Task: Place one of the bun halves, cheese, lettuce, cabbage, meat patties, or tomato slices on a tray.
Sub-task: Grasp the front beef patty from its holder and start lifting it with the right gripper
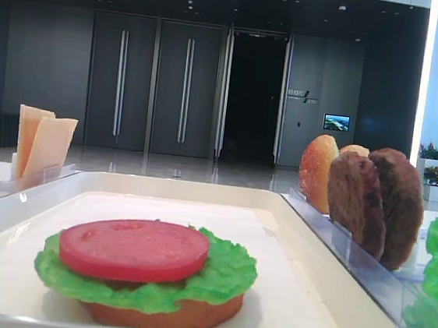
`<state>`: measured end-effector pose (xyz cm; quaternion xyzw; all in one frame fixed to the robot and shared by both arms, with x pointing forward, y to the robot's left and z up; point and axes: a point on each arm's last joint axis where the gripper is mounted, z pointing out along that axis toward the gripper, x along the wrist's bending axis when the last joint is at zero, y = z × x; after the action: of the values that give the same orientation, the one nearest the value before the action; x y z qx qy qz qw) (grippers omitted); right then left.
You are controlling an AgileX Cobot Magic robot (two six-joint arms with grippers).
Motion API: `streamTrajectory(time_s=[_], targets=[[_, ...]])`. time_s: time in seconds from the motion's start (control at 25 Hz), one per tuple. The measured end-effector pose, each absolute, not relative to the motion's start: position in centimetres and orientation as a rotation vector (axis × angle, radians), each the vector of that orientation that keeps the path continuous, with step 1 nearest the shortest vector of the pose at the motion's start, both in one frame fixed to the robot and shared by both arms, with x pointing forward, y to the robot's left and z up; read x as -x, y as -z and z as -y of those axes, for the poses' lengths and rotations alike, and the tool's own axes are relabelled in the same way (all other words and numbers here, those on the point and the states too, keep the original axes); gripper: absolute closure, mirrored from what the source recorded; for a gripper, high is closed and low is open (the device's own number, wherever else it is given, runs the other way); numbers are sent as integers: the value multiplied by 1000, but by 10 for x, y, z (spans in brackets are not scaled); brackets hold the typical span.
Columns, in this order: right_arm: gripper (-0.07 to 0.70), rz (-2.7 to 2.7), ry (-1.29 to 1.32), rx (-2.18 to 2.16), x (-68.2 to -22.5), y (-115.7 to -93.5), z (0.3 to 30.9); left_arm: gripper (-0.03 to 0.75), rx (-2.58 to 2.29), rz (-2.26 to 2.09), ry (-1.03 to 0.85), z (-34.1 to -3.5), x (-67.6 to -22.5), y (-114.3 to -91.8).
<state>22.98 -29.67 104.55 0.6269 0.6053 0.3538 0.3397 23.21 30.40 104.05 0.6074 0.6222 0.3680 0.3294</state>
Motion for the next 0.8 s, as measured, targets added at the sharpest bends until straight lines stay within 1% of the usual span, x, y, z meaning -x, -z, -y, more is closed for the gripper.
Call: streamTrajectory(time_s=[0.8], targets=[[199,-1576,-921,-1632,-230,-1046,297,271,-1589,-1628,-963,-304,-232,-1040]])
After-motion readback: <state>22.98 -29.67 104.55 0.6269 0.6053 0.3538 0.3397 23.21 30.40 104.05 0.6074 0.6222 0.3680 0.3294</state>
